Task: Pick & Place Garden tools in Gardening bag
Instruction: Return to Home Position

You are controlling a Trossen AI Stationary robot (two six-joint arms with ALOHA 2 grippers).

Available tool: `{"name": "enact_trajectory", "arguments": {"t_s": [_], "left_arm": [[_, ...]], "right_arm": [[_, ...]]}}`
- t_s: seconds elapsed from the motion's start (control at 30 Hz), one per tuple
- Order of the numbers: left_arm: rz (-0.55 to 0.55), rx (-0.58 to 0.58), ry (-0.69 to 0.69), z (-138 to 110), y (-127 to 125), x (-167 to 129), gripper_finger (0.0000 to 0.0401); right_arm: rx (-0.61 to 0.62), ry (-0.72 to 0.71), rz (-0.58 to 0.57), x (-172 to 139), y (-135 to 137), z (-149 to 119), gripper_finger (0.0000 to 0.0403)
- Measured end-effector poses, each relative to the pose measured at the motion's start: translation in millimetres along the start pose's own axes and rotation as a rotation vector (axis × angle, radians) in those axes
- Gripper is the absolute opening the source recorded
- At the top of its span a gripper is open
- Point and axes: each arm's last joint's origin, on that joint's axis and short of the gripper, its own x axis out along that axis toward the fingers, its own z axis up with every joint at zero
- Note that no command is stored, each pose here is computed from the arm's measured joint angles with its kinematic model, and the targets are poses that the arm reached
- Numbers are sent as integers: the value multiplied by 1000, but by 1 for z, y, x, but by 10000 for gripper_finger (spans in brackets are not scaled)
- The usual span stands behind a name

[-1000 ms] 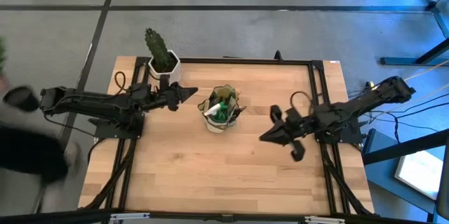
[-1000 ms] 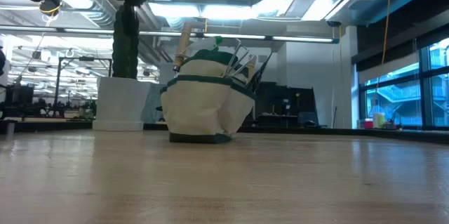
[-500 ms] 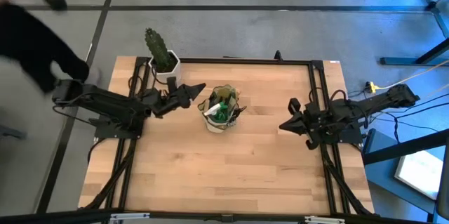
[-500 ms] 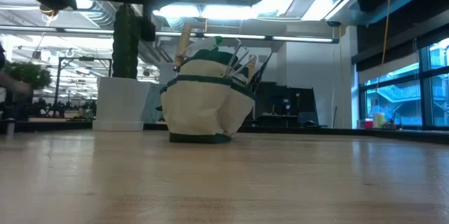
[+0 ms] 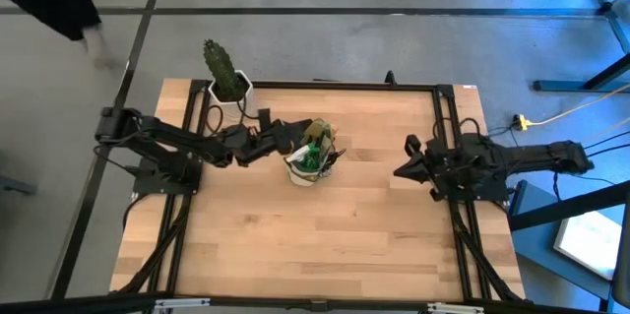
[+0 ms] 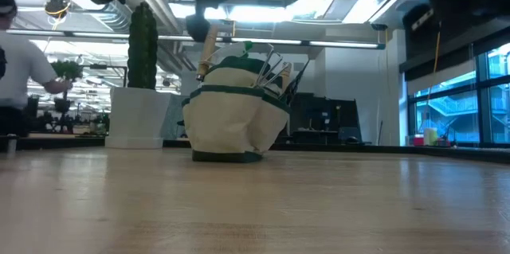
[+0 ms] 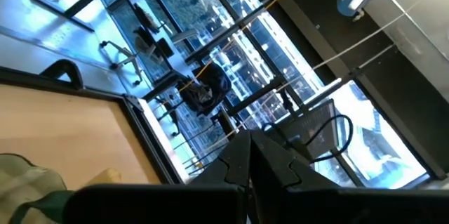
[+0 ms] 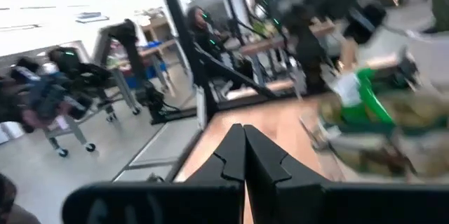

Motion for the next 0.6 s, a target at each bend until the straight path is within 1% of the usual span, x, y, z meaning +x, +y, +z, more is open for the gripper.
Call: {"name": "enact_trajectory", "arguments": {"t_s": [0.13, 0.4, 0.6], "left_arm": [[-4, -2, -2, -1, -2, 3, 3], [-8, -5, -5, 1, -4, 3, 3], [-8, -5, -6, 1, -4, 3, 3]], "right_arm": [[40, 38, -42, -3, -6, -9, 0], [30, 35, -68, -10, -8, -16, 0], [40, 123, -137, -16, -11, -26, 0]]}}
